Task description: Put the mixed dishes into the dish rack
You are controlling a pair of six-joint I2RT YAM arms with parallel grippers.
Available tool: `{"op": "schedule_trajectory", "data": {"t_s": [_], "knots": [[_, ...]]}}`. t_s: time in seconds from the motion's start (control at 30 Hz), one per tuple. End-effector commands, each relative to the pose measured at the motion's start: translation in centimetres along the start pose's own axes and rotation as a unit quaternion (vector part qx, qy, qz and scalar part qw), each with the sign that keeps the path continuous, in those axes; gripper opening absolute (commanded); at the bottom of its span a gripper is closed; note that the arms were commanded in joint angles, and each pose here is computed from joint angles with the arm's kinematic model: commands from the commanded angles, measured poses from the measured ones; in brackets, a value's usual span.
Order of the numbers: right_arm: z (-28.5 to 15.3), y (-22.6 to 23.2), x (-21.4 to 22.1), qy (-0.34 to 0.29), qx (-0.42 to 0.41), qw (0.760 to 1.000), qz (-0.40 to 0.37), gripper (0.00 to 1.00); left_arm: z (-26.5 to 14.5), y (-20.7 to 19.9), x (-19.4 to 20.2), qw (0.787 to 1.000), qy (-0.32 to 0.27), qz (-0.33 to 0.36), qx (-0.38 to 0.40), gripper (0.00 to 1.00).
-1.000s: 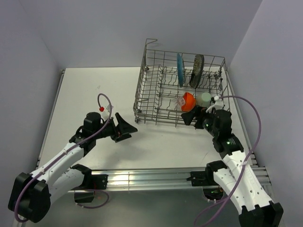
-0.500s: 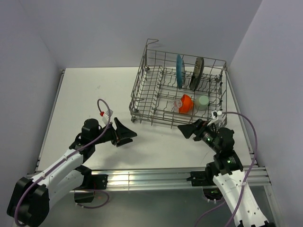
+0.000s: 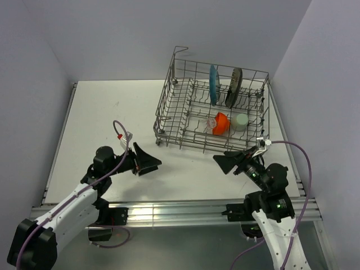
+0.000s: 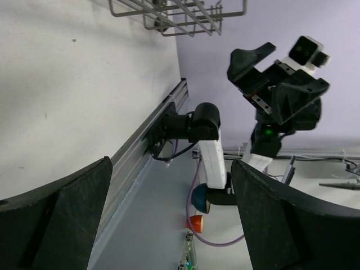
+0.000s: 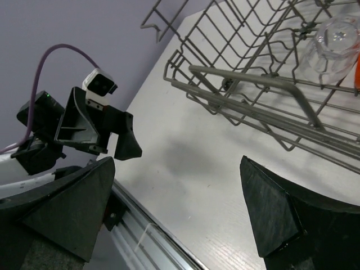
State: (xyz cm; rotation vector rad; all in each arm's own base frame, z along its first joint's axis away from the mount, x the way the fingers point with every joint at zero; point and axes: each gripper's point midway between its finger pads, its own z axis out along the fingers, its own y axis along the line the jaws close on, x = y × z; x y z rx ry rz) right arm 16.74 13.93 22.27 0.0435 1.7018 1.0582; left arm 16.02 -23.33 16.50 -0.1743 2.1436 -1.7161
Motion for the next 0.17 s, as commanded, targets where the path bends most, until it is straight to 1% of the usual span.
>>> {"op": "schedule_trajectory", "data": {"t_s": [0.0,0.03,0.07,0.1,0.13], "knots": [[-0.7,2.0,0.7,-0.003,-0.065,0.998,0.001,1.0,-0.9,-3.5,0.6,0.995,0.002,0.035,0.091,0.94],[-0.5,1.4,1.7,0.004,-0.07,0.997,0.011,1.0,-1.6,-4.6,1.0,0.99,-0.006,0.062,0.129,0.95],[-0.5,1.6,2.0,0.006,-0.081,0.996,0.03,1.0,-2.0,-5.1,1.3,0.987,-0.009,0.067,0.148,0.95],[-0.8,2.4,1.8,-0.008,-0.106,0.994,0.026,1.0,-2.5,-5.9,1.5,0.984,-0.012,0.06,0.169,0.96],[-0.8,2.2,3.1,0.01,-0.122,0.991,0.046,1.0,-3.0,-5.9,2.0,0.98,-0.016,0.066,0.186,0.97]]}}
